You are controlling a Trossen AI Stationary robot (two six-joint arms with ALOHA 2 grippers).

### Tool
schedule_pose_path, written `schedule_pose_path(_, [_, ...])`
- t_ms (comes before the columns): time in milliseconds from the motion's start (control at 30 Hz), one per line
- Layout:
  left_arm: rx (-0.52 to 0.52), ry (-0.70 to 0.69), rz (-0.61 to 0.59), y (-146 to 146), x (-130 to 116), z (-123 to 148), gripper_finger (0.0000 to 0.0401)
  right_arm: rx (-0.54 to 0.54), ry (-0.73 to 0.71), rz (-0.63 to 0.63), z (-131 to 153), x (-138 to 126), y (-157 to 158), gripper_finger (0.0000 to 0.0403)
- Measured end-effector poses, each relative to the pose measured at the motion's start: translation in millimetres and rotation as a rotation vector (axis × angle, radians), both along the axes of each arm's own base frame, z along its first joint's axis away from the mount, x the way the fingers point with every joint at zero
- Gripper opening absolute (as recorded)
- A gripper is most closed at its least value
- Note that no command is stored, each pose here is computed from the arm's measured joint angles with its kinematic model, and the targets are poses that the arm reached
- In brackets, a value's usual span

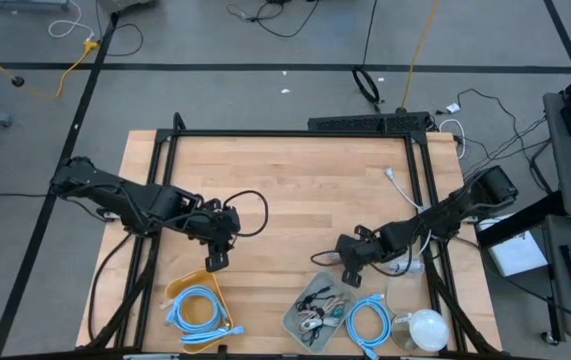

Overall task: Sort cables
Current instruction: Put the purple charger cable into the gray bin

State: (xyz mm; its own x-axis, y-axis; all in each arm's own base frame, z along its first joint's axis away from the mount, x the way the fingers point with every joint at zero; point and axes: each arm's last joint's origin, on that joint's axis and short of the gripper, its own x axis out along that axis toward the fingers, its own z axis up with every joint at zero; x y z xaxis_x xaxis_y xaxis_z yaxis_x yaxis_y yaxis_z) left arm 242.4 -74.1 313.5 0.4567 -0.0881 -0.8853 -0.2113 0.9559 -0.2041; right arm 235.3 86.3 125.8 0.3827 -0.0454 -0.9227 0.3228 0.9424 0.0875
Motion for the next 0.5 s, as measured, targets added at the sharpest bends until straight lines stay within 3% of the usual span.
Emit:
schedule_pose_path(133, [-0.004, -0.016, -0.001, 0, 1, 1, 0.0122, -0.017, -0.044, -0.058, 15, -3, -12, 0.0029])
schedule_pose_path(233, [-0.004, -0.015, -0.001, 0, 1, 1, 0.0122, 0.012, -0.144, -0.082, 46, 6, -16, 0.0033])
schedule_pose_path(500, [-0.005, -0.013, 0.001, 0, 1, 1, 0.0122, 0.110, -0.318, 0.105, 136, 25, 5, 0.0030])
